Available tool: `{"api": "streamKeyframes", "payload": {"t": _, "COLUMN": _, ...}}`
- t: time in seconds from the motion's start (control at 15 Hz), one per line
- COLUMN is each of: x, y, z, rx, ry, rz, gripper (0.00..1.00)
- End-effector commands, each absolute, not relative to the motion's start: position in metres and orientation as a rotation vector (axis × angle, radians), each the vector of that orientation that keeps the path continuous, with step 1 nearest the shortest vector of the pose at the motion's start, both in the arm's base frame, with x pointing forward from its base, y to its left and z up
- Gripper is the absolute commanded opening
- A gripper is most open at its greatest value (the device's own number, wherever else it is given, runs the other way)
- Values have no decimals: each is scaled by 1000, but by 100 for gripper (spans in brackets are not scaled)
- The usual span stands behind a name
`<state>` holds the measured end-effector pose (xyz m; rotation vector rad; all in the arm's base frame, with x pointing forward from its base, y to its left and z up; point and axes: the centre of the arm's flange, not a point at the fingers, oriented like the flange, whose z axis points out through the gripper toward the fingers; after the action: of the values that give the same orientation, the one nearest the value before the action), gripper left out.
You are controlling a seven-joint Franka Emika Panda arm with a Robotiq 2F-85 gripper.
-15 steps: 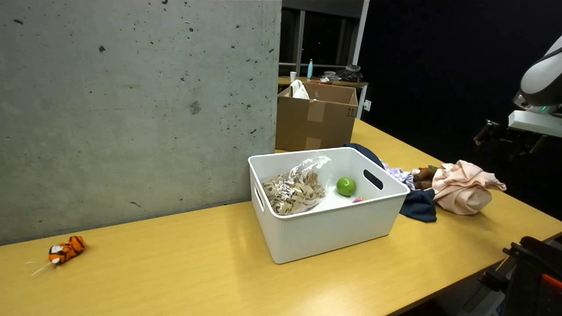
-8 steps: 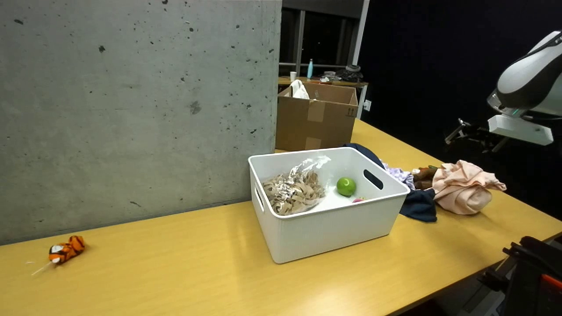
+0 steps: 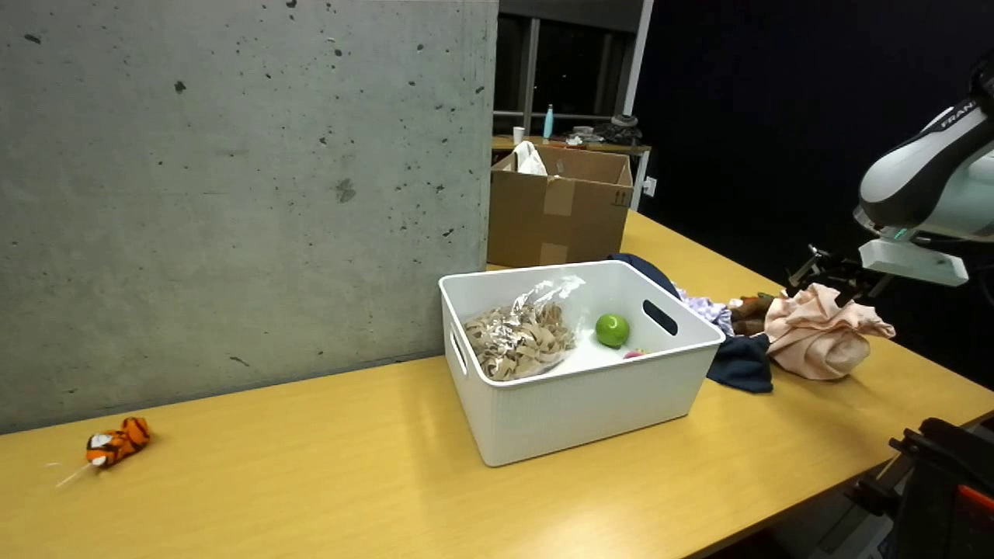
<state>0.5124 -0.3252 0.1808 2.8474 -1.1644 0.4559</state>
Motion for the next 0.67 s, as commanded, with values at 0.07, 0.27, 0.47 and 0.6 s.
{"api": "streamKeyframes", "payload": {"t": 0.07, "x": 520, "y": -348, "z": 157, "rx": 2844, "ry": -1156, "rz": 386, "gripper": 100}}
{"api": "streamKeyframes", "payload": {"t": 0.27, "x": 512, "y": -359, "z": 141, "rx": 2817, "ry": -1162, "rz": 353, "gripper": 100}}
{"api": "streamKeyframes", "payload": {"t": 0.47, "x": 503, "y": -366, "z": 126, "rx": 2796, "ry": -1159, "rz": 320, "gripper": 100}}
{"api": "streamKeyframes", "payload": {"t": 0.6, "x": 502, "y": -364, "z": 112, "rx": 2796, "ry": -1150, "rz": 296, "gripper": 100}}
